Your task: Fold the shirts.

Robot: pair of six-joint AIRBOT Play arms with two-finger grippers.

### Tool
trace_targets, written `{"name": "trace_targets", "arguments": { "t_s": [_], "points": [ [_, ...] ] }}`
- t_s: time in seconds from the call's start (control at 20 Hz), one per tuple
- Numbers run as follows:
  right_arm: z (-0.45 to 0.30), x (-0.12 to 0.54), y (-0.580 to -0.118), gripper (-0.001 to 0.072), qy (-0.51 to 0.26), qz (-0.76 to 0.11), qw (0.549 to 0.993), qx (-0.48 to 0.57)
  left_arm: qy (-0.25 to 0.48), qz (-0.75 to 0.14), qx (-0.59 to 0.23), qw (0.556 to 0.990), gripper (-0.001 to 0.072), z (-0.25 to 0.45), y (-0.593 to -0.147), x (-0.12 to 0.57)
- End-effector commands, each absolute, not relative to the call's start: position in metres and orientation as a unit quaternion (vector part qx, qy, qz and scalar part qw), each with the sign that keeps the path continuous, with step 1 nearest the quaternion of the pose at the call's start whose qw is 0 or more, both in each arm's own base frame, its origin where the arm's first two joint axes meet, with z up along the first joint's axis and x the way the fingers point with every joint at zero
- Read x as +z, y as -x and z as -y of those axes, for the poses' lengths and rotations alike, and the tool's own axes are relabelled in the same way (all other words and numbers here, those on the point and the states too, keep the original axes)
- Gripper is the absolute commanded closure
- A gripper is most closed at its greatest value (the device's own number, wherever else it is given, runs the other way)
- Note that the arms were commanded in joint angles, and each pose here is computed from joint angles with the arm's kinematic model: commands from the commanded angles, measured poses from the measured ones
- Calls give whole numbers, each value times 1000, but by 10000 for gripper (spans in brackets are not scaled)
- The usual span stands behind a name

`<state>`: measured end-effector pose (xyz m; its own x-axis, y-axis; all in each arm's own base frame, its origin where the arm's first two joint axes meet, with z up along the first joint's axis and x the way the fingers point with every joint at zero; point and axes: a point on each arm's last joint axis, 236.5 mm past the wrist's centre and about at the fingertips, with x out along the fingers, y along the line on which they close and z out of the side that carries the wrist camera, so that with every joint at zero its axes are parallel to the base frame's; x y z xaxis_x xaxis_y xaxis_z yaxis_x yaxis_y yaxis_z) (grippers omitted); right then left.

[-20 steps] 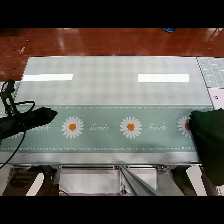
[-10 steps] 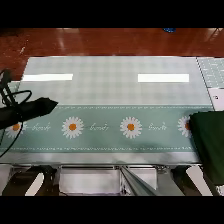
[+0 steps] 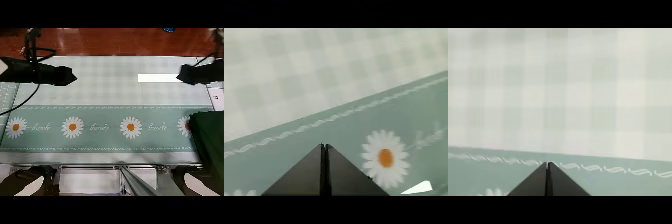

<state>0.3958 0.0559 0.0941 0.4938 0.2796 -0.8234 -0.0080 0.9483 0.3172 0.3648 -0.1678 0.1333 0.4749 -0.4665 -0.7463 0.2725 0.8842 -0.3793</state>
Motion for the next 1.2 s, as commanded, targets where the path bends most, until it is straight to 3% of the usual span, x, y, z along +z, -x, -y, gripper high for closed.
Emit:
{"name": "trace_targets", "arguments": {
  "t_s": [0.0,0.3,1.15],
  "points": [
    [-71,28,-389,675,-28,-577,815,44,18,-501,-49,864,691,99,-386,95],
    [-52,19,-381,675,-8,-601,799,13,5,-574,-40,818,691,93,-352,29],
    [-52,19,-381,675,-8,-600,800,13,4,-576,-39,816,691,93,-351,29]
  ]
}}
